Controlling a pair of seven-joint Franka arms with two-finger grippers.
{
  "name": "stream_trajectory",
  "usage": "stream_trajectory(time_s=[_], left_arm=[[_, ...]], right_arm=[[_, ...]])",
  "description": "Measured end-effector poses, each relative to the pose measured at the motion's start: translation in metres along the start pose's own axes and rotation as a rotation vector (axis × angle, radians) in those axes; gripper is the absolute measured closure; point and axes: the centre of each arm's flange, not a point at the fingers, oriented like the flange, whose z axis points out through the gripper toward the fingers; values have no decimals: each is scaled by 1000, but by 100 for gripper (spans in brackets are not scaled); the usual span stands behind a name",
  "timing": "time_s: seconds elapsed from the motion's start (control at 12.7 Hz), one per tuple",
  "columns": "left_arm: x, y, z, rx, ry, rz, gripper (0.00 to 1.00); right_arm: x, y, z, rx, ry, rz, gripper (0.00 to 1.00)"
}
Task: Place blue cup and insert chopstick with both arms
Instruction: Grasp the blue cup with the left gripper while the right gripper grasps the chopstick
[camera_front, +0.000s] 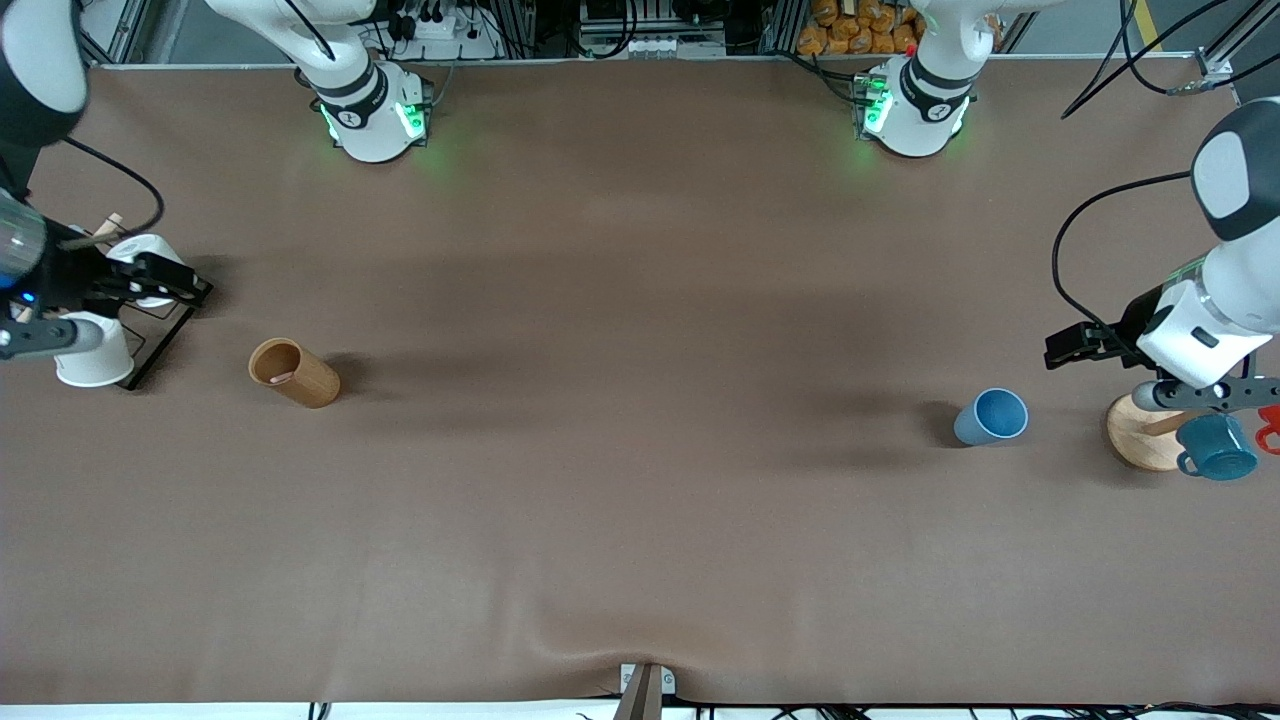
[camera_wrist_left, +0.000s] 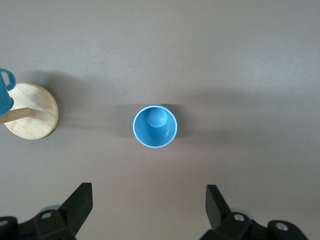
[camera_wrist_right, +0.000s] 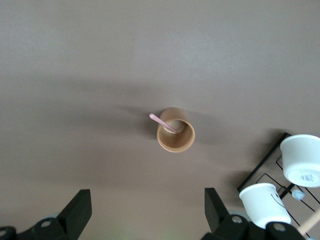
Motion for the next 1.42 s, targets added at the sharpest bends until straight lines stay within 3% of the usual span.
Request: stream_trajectory(time_s=[0.63, 1.03, 1.26, 1.42], left_arm=[[2, -1, 40, 26, 8, 13, 0], [7, -19, 94, 38, 4, -1, 0], [7, -21, 134, 39, 47, 3, 1], [5, -27, 161, 38, 57, -1, 11]], right_arm=[[34, -7, 45, -1, -17, -12, 0], [49, -31, 67, -13, -34, 62, 0], [71, -21, 89, -98, -33, 52, 0], [78, -25, 95, -156, -39, 35, 0]])
